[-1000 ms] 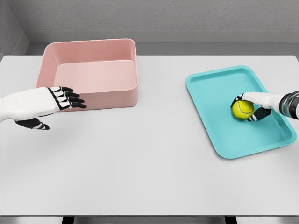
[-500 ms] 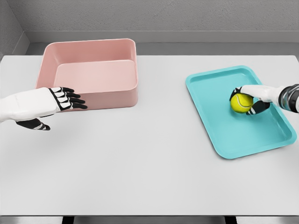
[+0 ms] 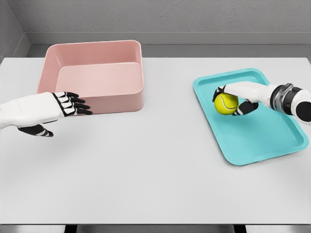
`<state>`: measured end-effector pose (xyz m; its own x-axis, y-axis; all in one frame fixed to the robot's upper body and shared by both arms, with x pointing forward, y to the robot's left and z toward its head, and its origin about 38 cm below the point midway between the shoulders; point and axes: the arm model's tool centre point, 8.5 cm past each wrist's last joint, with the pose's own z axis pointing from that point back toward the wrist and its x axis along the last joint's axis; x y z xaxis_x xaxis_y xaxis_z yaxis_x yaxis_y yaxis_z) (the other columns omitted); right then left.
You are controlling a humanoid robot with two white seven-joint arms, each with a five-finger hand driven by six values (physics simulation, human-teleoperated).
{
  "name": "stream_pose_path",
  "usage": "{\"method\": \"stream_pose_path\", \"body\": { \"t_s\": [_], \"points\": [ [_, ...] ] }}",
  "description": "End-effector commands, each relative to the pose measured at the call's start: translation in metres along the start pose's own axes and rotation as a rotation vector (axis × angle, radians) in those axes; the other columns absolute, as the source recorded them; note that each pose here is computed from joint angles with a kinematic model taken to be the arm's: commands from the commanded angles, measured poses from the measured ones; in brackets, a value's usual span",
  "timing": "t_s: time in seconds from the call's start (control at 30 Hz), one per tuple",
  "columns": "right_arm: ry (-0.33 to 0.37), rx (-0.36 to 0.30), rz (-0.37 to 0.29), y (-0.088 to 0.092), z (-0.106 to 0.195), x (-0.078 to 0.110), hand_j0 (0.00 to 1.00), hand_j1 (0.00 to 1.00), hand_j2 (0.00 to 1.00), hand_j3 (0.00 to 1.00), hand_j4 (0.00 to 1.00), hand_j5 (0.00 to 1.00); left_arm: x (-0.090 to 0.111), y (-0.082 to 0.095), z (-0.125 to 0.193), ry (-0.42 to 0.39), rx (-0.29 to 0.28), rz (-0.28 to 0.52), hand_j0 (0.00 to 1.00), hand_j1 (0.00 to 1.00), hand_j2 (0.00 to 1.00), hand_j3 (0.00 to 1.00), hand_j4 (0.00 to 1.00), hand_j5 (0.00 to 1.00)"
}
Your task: Put the tennis from the blue tray into the pink basket with both arms
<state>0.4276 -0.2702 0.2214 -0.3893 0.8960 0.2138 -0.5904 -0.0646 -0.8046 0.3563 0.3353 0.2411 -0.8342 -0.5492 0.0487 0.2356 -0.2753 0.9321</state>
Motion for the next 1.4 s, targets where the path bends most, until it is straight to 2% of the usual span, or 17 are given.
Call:
{"method": "stream_pose_path", "body": {
  "t_s": [0.0, 0.2, 0.5, 0.6, 0.7, 0.9, 1.13, 1.17, 1.2, 1.23, 1.37],
  "points": [
    [-0.041, 0.007, 0.006, 0.004, -0.007, 0.013, 0.50, 0.50, 0.50, 0.50, 0.50, 0.50, 0.000, 0.001, 0.000, -0.002, 0.004, 0.005, 1.00, 1.00, 1.00, 1.00, 1.00, 1.00],
    [-0.156, 0.030, 0.056, 0.005, -0.030, 0.056, 0.50, 0.50, 0.50, 0.50, 0.50, 0.50, -0.001, 0.001, 0.001, 0.004, 0.003, 0.003, 1.00, 1.00, 1.00, 1.00, 1.00, 1.00],
    [-0.276, 0.100, 0.124, 0.022, -0.057, 0.111, 0.50, 0.50, 0.50, 0.50, 0.50, 0.50, 0.000, 0.001, -0.001, -0.001, 0.007, 0.003, 1.00, 1.00, 1.00, 1.00, 1.00, 1.00],
    [-0.350, 0.122, 0.179, 0.028, -0.059, 0.126, 0.50, 0.50, 0.50, 0.50, 0.50, 0.50, 0.000, 0.001, -0.001, 0.000, 0.008, 0.005, 1.00, 1.00, 1.00, 1.00, 1.00, 1.00],
    [-0.403, 0.129, 0.197, 0.031, -0.064, 0.145, 0.50, 0.50, 0.50, 0.50, 0.50, 0.50, 0.000, 0.000, -0.001, -0.002, 0.006, 0.005, 1.00, 1.00, 1.00, 1.00, 1.00, 1.00],
    [-0.477, 0.140, 0.235, 0.035, -0.068, 0.169, 0.50, 0.50, 0.50, 0.50, 0.50, 0.50, 0.002, 0.001, -0.002, -0.008, 0.005, 0.002, 1.00, 1.00, 1.00, 1.00, 1.00, 1.00],
    [-0.509, 0.141, 0.253, 0.034, -0.071, 0.187, 0.50, 0.50, 0.50, 0.50, 0.50, 0.50, 0.003, 0.001, -0.002, -0.009, 0.005, 0.000, 1.00, 1.00, 1.00, 1.00, 1.00, 1.00],
    [-0.506, 0.144, 0.255, 0.035, -0.072, 0.187, 0.51, 0.51, 0.51, 0.51, 0.51, 0.51, 0.003, 0.001, -0.002, -0.009, 0.005, 0.000, 1.00, 1.00, 1.00, 1.00, 1.00, 1.00],
    [-0.502, 0.144, 0.250, 0.035, -0.072, 0.186, 0.80, 0.80, 0.80, 0.80, 0.80, 0.80, 0.003, 0.001, -0.002, -0.009, 0.005, 0.000, 1.00, 1.00, 1.00, 1.00, 1.00, 1.00],
    [-0.503, 0.146, 0.252, 0.035, -0.072, 0.187, 1.00, 1.00, 1.00, 1.00, 1.00, 1.00, 0.003, 0.001, -0.002, -0.009, 0.005, 0.000, 1.00, 1.00, 1.00, 1.00, 1.00, 1.00],
    [-0.502, 0.147, 0.258, 0.035, -0.071, 0.184, 1.00, 1.00, 1.00, 1.00, 1.00, 1.00, 0.003, 0.001, -0.002, -0.009, 0.005, 0.000, 1.00, 1.00, 1.00, 1.00, 1.00, 1.00]
  ]
}}
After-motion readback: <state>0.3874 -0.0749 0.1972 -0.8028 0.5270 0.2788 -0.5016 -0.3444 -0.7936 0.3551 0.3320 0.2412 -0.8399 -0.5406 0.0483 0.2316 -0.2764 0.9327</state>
